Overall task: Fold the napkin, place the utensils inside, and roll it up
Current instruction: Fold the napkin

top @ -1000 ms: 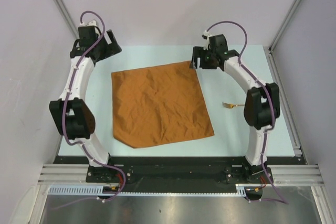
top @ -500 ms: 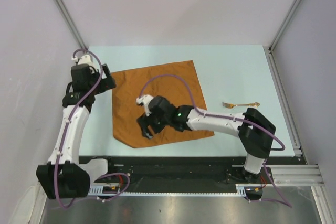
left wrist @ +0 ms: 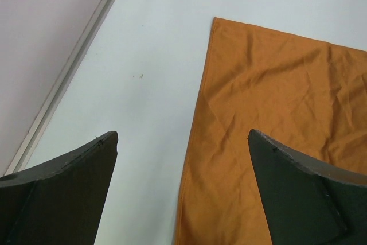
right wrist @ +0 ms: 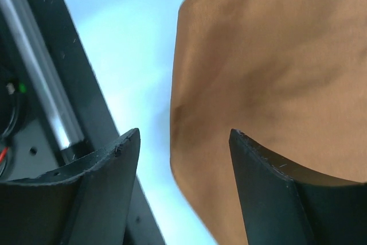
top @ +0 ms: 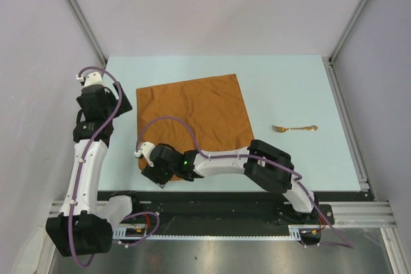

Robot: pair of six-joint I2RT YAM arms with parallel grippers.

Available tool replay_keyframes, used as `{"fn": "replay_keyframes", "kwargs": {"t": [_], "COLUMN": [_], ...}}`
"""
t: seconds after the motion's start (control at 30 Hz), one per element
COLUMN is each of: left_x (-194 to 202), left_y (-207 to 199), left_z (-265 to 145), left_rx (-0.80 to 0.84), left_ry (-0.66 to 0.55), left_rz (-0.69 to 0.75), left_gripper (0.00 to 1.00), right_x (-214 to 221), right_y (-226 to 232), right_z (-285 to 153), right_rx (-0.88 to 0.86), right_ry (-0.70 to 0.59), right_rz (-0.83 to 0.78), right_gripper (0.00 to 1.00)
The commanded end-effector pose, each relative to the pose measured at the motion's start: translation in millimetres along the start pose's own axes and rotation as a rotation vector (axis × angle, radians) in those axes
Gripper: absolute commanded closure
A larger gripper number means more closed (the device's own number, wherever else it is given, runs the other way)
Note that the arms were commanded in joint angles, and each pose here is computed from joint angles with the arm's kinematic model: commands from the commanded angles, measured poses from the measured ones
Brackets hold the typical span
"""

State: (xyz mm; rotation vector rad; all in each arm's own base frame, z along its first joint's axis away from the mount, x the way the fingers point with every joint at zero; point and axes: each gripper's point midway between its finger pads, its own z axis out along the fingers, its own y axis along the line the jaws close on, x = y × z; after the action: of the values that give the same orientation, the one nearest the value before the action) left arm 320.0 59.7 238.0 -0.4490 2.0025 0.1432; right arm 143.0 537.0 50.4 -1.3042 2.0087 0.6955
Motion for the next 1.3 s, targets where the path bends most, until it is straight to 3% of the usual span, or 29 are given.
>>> {"fn": "replay_keyframes", "kwargs": {"t": [0.0, 0.17, 0.37, 0.47, 0.6, 0.73, 1.13, 1.27], "left_x": [-10, -9, -9, -8, -8, -7, -4, -3], "left_y": [-2, -5, -7, -8, -9, -9, -16, -18], "left_z": [-2, -2, -2, -2, -2, -1, 0, 1], "left_rx": [0.022, 0.037, 0.049, 0.054, 0.057, 0.06, 0.095, 0.106], "left_ry": [-0.038, -0.035, -0.034, -0.032, -0.031, -0.025, -0.01, -0.006], "left_rz": [-0.003, -0.001, -0.008, -0.007, -0.009, -0.009, -0.015, -0.016], "left_gripper": [0.0, 0.0, 0.0, 0.0, 0.0, 0.0, 0.0, 0.0], "right_x": [-45, -34, -23, -26, -41, -56, -66, -68], "right_y": [3, 4, -4, -7, -10, -18, -96, -113], "right_z": [7, 23, 36, 37, 30, 17, 4, 1], "right_rx": [0.03, 0.024, 0.046, 0.029, 0.001, -0.045, -0.143, -0.154], "right_ry": [-0.111, -0.074, -0.033, -0.039, -0.071, -0.116, -0.206, -0.233], "right_rz": [-0.063, -0.076, -0.078, -0.056, -0.013, 0.066, 0.457, 0.503], "right_gripper": [0.34, 0.38, 0.51, 0.73, 0.89, 0.92, 0.86, 0.85]}}
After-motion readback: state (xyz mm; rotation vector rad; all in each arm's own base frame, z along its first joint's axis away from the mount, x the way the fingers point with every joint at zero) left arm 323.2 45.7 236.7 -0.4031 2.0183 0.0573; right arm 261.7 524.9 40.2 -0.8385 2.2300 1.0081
